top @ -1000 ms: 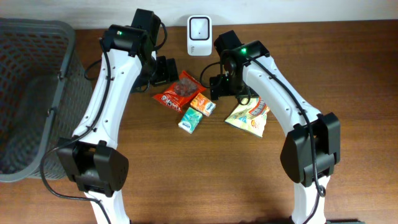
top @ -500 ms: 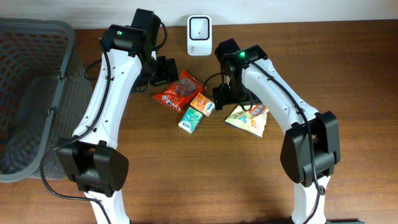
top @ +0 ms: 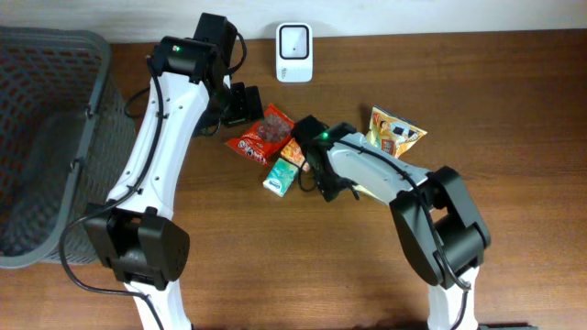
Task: Scan the item barcode
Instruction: 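Carry the chip bag right and drop it on the table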
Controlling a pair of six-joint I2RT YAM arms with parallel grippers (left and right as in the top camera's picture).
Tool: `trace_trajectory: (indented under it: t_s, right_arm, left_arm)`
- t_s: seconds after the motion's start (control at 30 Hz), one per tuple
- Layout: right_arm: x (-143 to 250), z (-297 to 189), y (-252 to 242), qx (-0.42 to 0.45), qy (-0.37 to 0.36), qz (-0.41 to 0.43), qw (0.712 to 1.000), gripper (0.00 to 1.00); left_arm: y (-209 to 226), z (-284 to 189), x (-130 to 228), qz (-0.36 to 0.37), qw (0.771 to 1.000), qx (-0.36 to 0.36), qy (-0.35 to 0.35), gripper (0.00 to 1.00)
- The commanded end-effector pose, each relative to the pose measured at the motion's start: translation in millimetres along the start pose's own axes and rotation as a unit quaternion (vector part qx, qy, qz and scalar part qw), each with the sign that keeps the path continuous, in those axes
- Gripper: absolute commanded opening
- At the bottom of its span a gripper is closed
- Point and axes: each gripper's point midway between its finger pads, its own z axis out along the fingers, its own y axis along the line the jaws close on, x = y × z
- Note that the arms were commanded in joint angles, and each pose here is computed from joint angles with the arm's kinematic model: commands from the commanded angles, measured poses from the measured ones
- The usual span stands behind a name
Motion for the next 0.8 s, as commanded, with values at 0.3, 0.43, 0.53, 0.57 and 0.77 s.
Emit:
trace_trajectory:
  t_s: [0.3,0.43,0.53,0.57,0.77]
  right_arm:
    - [-6.1,55.1,-16.8,-0.058,0.012,0.107,0.992,0.04]
    - [-44.4,0.9,-32.9,-0.158,0.006,0.147,0.976,0.04]
    - [-81.1,-76.3,-58.3,-0.266,-0.034,0.158,0.95,0.04]
    - [-88.9,-103.0,-66.5,-0.305,-0.052,0.156,0.938,0.04]
    - [-97.2,-152.8,-125.6,-0.468,-0.104,0.199,0.855,0.04]
  left_arm:
    - [-0.4,-13.0,-2.9,-0.006,1.0,0.004,-0.017,0.99]
    - [-0.4,-13.0,-2.9,-0.006,1.0,0.005,-0.017,0.99]
    - [-0.5,-13.0,-3.0,-0.006,1.0,0.005,-0.017,0.99]
    - [-0.4,-13.0,-2.9,-0.006,1.0,0.004,-0.017,0.99]
    - [-0.5,-13.0,-3.0,-0.006,1.0,0.005,-0.017,0.99]
